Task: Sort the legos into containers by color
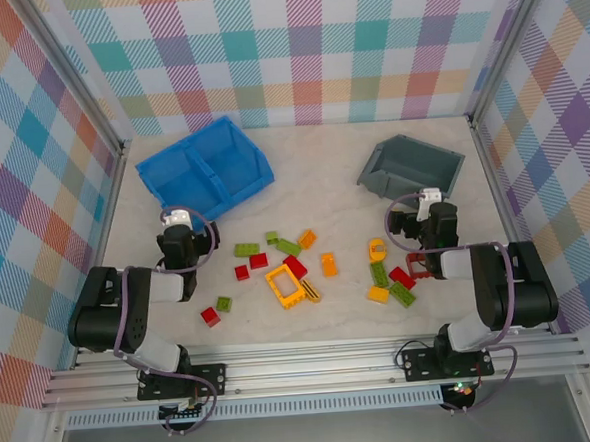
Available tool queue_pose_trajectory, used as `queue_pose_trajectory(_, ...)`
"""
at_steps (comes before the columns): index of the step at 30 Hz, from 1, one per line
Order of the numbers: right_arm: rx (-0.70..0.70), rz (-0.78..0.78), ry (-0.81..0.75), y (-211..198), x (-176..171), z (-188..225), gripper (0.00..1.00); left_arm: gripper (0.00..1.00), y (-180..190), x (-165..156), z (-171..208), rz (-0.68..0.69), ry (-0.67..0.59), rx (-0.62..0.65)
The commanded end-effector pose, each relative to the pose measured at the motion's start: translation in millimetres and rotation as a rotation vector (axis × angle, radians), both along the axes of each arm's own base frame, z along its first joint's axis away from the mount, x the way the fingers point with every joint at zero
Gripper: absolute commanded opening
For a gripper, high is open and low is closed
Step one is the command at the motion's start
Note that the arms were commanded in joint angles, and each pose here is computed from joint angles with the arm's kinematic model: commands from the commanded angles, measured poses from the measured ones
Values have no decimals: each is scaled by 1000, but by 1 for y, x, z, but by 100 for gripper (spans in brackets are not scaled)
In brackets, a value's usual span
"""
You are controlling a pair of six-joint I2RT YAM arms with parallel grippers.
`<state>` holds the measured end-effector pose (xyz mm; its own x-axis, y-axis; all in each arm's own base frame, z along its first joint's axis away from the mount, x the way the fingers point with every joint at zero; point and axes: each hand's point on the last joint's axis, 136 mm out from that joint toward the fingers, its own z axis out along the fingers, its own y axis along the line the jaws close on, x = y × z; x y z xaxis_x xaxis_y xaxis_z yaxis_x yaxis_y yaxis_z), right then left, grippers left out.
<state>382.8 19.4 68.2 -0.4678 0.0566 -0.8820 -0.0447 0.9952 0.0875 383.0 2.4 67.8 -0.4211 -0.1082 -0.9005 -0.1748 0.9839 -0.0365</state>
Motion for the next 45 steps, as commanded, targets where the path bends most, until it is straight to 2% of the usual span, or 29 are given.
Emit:
queue_pose_trajectory(1,-6,23,-88,1,15,22,100,100,4,10,14,10,-53,17)
queue_pose_trajectory(31,-6,23,-87,1,15,22,100,100,4,11,14,9,-53,17)
queue_pose_trajectory(33,-9,22,-101,0,14,25,100,100,2,9,23,-3,-85,15)
queue_pose_trajectory(34,-14,16,-109,0,12,33,100,100,-5,5,36,-52,-88,12)
queue_pose_trajectory(37,-26,-82,-60,-12,3,59,100,100,-5,-12,66,-15,-47,-30)
queue_pose_trajectory(42,-6,-143,-183,-15,-36,136,100,100,-6,-63,129,49,-171,-17)
queue_pose_trajectory(45,27,-124,-275,-7,-67,207,100,100,-8,-91,184,59,-254,-38)
